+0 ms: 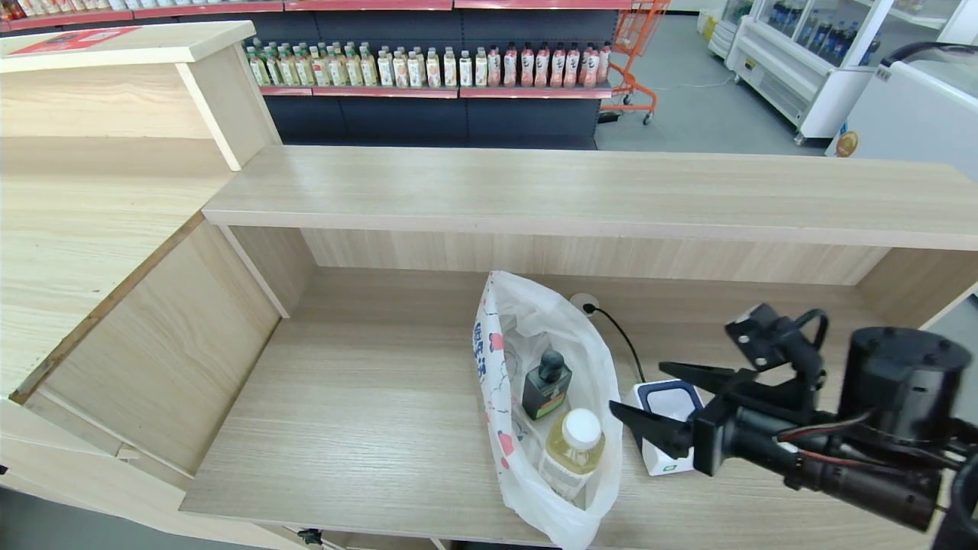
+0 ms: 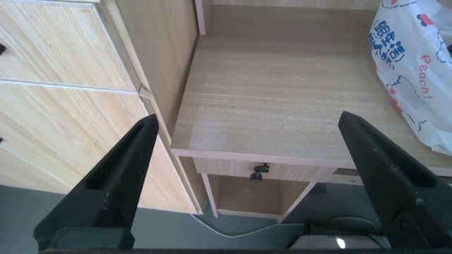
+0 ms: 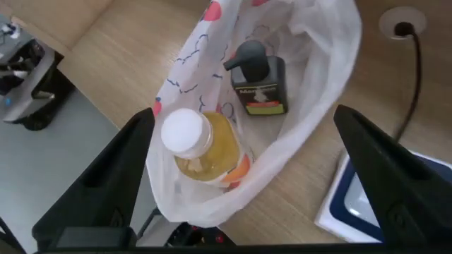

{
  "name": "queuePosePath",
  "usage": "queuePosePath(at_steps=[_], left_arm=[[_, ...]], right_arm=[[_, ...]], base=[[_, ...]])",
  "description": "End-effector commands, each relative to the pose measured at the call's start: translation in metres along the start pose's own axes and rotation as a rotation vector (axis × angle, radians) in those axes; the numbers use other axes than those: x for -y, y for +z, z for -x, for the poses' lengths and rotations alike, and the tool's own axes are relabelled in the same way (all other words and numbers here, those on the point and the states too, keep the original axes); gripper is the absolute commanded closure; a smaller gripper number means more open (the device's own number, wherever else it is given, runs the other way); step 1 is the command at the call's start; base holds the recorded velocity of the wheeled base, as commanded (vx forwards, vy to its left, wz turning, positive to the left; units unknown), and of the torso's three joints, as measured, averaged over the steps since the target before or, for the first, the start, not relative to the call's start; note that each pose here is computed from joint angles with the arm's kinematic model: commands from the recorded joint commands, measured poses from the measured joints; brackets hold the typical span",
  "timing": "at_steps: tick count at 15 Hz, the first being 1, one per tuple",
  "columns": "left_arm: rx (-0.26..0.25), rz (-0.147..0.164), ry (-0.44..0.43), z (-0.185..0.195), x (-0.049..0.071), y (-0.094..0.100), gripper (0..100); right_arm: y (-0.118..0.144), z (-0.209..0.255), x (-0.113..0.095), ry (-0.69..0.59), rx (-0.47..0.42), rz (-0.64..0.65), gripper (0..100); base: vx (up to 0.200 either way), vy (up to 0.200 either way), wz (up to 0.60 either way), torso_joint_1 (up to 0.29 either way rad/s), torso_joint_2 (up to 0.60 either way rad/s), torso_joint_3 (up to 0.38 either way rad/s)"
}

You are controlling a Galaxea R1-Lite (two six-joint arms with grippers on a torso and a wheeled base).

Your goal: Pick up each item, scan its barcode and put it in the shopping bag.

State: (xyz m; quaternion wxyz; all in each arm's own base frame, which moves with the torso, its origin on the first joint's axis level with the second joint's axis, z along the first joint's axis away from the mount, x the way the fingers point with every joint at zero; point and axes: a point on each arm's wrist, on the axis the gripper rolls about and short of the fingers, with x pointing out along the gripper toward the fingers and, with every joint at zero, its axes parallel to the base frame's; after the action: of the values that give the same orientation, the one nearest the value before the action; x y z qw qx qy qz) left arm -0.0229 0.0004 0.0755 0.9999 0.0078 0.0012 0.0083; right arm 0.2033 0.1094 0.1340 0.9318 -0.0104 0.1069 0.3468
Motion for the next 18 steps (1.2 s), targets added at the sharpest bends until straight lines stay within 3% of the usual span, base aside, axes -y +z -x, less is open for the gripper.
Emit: queuePosePath(at_steps=[1, 2, 4, 6, 9, 12, 18], left_arm=[[0.001, 0.000, 0.000, 0.000, 0.000, 0.000, 0], [0.001, 0.000, 0.000, 0.000, 0.000, 0.000, 0], [0.001, 0.000, 0.000, 0.000, 0.000, 0.000, 0], [0.001, 0.000, 0.000, 0.000, 0.000, 0.000, 0], [0.001, 0.000, 0.000, 0.000, 0.000, 0.000, 0], [0.001, 0.000, 0.000, 0.000, 0.000, 0.000, 0], [0.001, 0.000, 0.000, 0.000, 0.000, 0.000, 0]], right_arm=[[0.019, 0.104, -0.002, -0.180, 0.112, 0.003, 0], [0.011, 0.120, -0.005, -0.235, 0.104, 0.005, 0], [-0.027, 0.161, -0.018, -0.477, 0.080, -0.010, 0], [-0.056, 0.189, -0.031, -0.551, 0.117, -0.005, 0], [-0.094, 0.215, -0.049, -0.673, 0.090, 0.025, 0], [-0.111, 0.224, -0.060, -0.688, 0.169, 0.072, 0], [-0.111, 0.225, -0.061, -0.691, 0.183, 0.063, 0]], base=[[0.000, 0.000, 0.00, 0.000, 0.00, 0.000], [0.000, 0.000, 0.00, 0.000, 0.00, 0.000], [0.000, 0.000, 0.00, 0.000, 0.00, 0.000], [0.000, 0.000, 0.00, 0.000, 0.00, 0.000], [0.000, 0.000, 0.00, 0.000, 0.00, 0.000], [0.000, 0.000, 0.00, 0.000, 0.00, 0.000], [0.000, 0.000, 0.00, 0.000, 0.00, 0.000]])
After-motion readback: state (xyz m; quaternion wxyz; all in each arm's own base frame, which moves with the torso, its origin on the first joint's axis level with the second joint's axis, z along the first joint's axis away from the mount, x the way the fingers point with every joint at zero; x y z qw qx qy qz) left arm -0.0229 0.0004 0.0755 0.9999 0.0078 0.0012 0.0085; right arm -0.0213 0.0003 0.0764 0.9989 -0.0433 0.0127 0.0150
